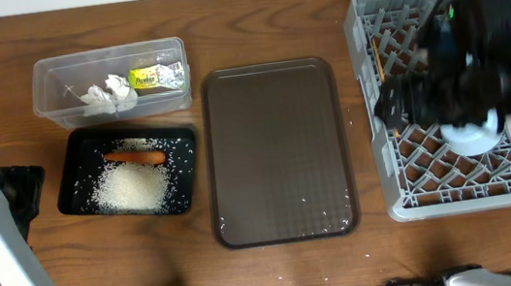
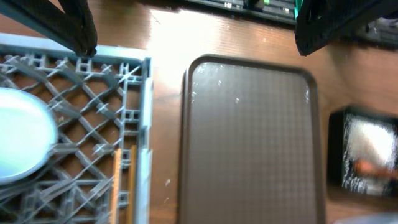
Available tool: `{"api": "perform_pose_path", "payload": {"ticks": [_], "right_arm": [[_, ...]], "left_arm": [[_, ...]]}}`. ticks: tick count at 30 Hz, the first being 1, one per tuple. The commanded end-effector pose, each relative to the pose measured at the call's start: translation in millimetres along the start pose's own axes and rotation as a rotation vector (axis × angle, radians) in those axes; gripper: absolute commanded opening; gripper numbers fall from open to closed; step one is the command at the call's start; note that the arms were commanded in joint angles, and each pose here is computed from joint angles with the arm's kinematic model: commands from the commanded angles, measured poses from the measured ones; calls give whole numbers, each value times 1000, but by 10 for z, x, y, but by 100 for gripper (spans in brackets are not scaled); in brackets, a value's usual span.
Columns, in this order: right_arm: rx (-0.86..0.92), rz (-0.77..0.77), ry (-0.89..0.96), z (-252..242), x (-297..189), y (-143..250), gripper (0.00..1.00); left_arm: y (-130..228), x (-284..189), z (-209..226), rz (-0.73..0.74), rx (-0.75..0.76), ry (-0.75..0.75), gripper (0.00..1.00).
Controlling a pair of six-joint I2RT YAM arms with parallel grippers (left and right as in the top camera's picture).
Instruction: Sort waste into correct bins and load items into the dishwasher rack
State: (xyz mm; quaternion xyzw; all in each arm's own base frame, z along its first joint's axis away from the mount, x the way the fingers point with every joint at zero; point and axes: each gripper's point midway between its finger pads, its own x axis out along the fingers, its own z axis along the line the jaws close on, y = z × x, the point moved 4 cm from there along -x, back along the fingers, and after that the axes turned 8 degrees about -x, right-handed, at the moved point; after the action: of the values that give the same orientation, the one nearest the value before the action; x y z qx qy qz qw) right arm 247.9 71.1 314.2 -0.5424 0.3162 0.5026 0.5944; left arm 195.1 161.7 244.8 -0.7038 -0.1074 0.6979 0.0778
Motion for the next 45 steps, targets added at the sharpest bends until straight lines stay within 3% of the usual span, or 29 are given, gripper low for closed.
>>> {"api": "perform_pose_path", "payload": {"ticks": [1,11,26,34,45], "right_arm": [[-8,16,-34,168,82,333,99],[14,-42,-99,243,218,1048,99],[1,-59,-78,208,246,1082,99],[-234,-314,-226,331,466,900,99],[-264,-775,-228,-5,867,881,99]], "left_arm": [[-12,9,11,-1,4,-9,98],[-12,9,11,-1,4,-9,98],[-12,9,11,-1,4,-9,98],[-12,9,11,-1,4,-9,98],[-12,9,11,-1,4,-9,98]]}}
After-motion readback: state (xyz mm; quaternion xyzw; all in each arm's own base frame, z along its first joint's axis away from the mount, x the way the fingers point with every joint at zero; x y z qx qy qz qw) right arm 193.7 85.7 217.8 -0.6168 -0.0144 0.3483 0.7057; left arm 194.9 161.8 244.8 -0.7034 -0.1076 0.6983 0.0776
